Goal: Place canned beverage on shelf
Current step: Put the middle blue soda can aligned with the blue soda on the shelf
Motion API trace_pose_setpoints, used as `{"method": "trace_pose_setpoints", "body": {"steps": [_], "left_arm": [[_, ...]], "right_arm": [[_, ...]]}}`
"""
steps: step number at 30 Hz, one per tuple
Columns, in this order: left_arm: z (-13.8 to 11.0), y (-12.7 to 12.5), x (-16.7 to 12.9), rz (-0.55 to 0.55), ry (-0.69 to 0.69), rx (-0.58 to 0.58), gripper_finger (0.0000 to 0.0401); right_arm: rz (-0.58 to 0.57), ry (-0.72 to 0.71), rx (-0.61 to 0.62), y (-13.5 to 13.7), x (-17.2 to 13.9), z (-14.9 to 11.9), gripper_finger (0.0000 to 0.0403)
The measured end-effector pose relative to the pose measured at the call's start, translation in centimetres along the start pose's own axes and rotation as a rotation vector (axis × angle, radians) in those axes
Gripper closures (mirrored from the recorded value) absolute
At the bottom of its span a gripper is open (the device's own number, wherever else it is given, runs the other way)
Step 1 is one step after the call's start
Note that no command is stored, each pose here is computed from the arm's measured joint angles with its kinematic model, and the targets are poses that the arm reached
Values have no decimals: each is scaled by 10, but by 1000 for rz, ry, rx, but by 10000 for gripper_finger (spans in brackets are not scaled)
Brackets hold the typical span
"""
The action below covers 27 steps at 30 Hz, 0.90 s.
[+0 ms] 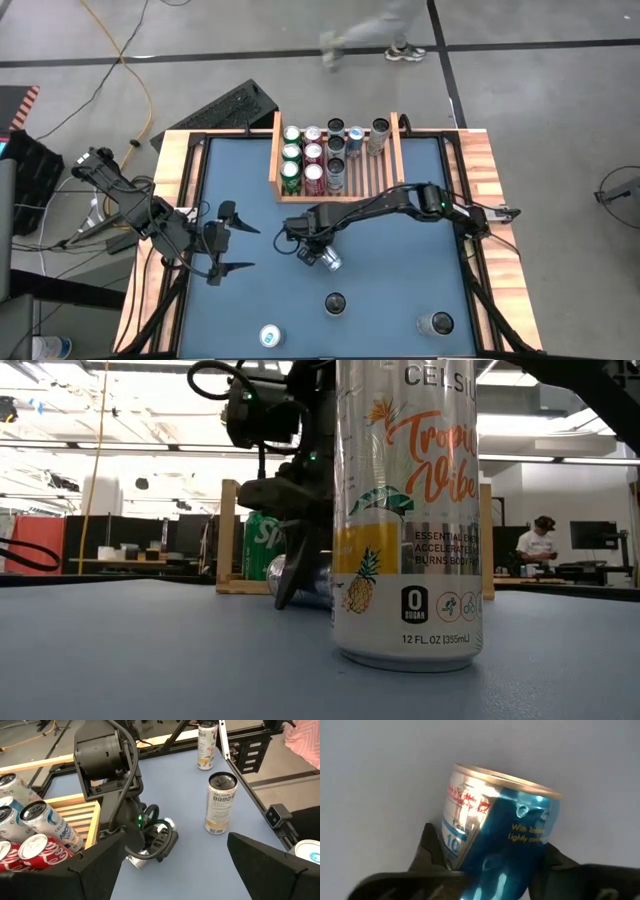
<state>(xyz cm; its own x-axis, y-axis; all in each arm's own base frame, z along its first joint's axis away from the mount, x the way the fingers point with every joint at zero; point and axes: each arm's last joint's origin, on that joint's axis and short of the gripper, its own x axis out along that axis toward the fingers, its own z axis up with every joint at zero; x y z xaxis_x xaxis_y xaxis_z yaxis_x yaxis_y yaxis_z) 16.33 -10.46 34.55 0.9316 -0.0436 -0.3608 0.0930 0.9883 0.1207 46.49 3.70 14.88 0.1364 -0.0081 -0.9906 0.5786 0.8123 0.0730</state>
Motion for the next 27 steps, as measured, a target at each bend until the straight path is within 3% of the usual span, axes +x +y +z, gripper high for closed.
{"method": "trace_pose_setpoints", "body": {"steps": [6,16,21,27], "left_arm": [[-1,0,0,1,7,4,60],[-2,0,0,9,22,12,60],[-4,1,0,12,37,21,60],[-5,1,0,13,42,25,60]], "right_arm": [[-47,-96,-47,4,-17,-3,288],[-148,-547,-67,20,-92,-22,288],[-122,-798,-18,19,-112,-43,288],[39,-1084,22,1,-91,-79,288]]}}
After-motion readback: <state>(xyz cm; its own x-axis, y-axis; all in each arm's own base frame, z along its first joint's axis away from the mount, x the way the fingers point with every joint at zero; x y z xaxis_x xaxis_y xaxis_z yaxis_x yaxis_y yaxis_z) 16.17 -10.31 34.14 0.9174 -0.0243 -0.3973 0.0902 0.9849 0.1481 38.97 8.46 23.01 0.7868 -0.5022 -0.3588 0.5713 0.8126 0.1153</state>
